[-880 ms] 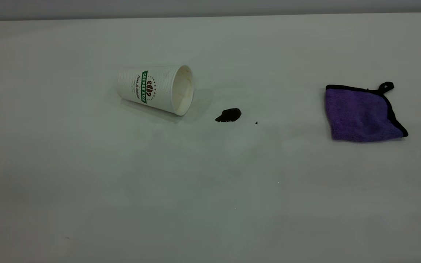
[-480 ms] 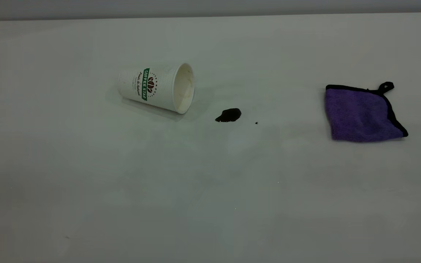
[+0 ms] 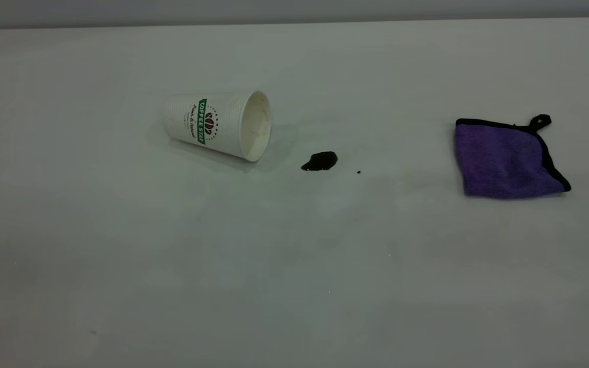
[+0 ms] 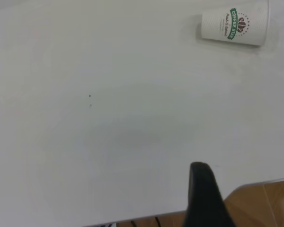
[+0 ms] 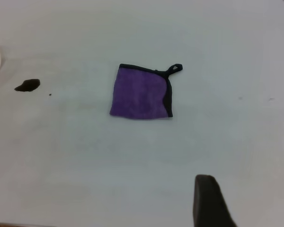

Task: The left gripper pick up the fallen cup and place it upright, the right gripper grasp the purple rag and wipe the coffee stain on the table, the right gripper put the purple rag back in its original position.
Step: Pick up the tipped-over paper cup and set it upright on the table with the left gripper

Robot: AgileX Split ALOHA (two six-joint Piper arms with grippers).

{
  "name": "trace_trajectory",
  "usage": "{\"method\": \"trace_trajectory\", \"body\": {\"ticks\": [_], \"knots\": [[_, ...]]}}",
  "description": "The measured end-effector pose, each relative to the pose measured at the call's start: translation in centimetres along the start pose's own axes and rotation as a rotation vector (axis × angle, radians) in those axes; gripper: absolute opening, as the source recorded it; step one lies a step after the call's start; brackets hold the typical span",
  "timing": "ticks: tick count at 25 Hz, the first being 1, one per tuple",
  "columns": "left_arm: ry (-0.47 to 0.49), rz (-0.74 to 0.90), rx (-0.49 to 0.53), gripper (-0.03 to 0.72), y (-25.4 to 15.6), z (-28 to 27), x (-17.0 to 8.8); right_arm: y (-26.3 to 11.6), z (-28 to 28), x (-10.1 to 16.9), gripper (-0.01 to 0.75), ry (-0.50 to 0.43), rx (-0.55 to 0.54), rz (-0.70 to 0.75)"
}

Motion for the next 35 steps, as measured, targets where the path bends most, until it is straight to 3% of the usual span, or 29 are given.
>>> {"method": "trace_trajectory", "body": {"ticks": [9, 13, 17, 23, 27, 31, 35], "knots": [[0.001, 0.000, 0.000, 0.521, 0.0, 0.0, 0.0, 0.0, 0.0, 0.0, 0.437, 0.000, 0.000, 0.000], [0.035, -0.023, 0.075, 0.521, 1.1, 0.3, 0.7, 0.0, 0.0, 0.0, 0.437, 0.000, 0.000, 0.000], [0.078, -0.019, 0.190, 0.529, 4.5, 1.1, 2.1, 0.0, 0.0, 0.0, 0.437, 0.000, 0.000, 0.000], [0.096, 0.030, 0.283, 0.684, 11.0, 4.9, 3.9, 0.0, 0.0, 0.0, 0.437, 0.000, 0.000, 0.000], [0.075, 0.049, 0.323, 0.706, 14.0, 8.0, 4.5, 0.0, 0.0, 0.0, 0.437, 0.000, 0.000, 0.000], [0.029, 0.078, 0.343, 0.706, 16.3, 12.0, 4.1, 0.0, 0.0, 0.0, 0.437, 0.000, 0.000, 0.000], [0.010, 0.149, 0.391, 0.706, 18.5, 17.0, 1.8, 0.0, 0.0, 0.0, 0.437, 0.000, 0.000, 0.000]]}}
Point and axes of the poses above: a point on each arm's last joint axis where the gripper is mounted, z pointing out along that axis toward the gripper, x along the wrist's bending axis when the last joint is at zero, y = z × x, the point moved 1 cm from there along z, pointing out along that axis toward the gripper, and after that the axes turned 5 degrees about z, right-handed, at the moved point
